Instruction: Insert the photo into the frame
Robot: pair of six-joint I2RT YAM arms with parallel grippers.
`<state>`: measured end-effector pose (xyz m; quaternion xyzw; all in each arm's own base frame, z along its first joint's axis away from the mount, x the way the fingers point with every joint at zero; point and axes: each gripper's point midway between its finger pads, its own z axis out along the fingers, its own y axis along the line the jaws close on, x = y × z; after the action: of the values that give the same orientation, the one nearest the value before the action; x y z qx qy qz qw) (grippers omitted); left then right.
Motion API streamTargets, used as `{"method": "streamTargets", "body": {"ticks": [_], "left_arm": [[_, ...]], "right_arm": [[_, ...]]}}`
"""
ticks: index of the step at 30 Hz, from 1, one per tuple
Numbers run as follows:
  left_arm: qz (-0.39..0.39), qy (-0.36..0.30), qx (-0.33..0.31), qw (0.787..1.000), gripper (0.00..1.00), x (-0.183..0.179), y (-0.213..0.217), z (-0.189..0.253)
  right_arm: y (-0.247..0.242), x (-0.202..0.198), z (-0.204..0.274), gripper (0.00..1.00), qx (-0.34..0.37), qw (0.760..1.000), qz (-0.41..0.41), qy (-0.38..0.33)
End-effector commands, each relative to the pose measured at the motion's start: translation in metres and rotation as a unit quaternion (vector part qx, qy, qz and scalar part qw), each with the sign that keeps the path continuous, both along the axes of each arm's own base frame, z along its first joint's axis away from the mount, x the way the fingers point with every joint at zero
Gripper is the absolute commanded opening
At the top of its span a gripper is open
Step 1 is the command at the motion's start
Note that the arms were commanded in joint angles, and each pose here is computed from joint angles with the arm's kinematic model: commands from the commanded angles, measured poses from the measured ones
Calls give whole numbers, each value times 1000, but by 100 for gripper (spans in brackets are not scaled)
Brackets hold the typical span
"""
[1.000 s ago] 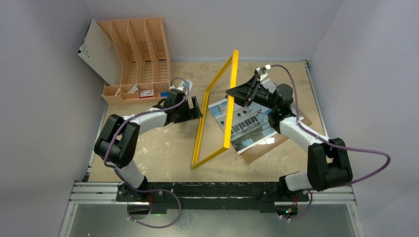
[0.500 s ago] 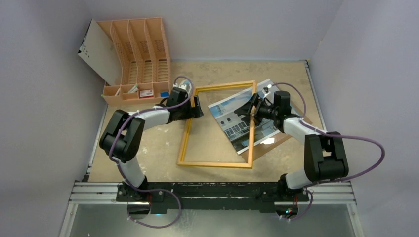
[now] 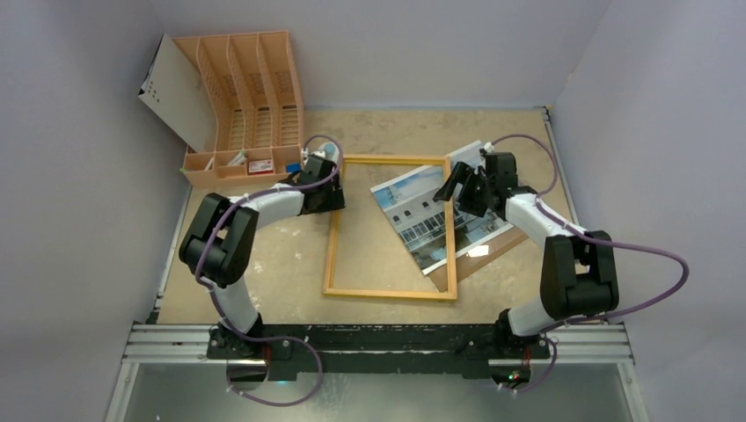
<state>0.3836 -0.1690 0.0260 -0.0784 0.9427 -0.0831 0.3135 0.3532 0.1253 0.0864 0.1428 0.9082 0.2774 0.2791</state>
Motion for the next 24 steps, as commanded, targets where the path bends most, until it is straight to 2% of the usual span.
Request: {"method": "streamTargets", "body": {"ticks": [1, 8, 14, 19, 24], "left_arm": [[29, 72, 64, 995, 63, -26, 28, -30], [38, 65, 92, 993, 55, -8, 32, -10], [39, 30, 102, 994, 56, 7, 34, 24], [60, 16, 103, 993, 69, 15, 36, 50], [84, -1, 101, 991, 78, 20, 39, 78]], "right_arm": [[-41, 18, 11, 85, -108, 992, -64, -17], [-102, 24, 23, 81, -200, 960, -196, 3], [-145, 27, 12, 78, -177, 944, -276, 23], [-180, 37, -3, 78, -149, 933, -324, 53], [-209, 37, -11, 79, -153, 917, -361, 73]]}}
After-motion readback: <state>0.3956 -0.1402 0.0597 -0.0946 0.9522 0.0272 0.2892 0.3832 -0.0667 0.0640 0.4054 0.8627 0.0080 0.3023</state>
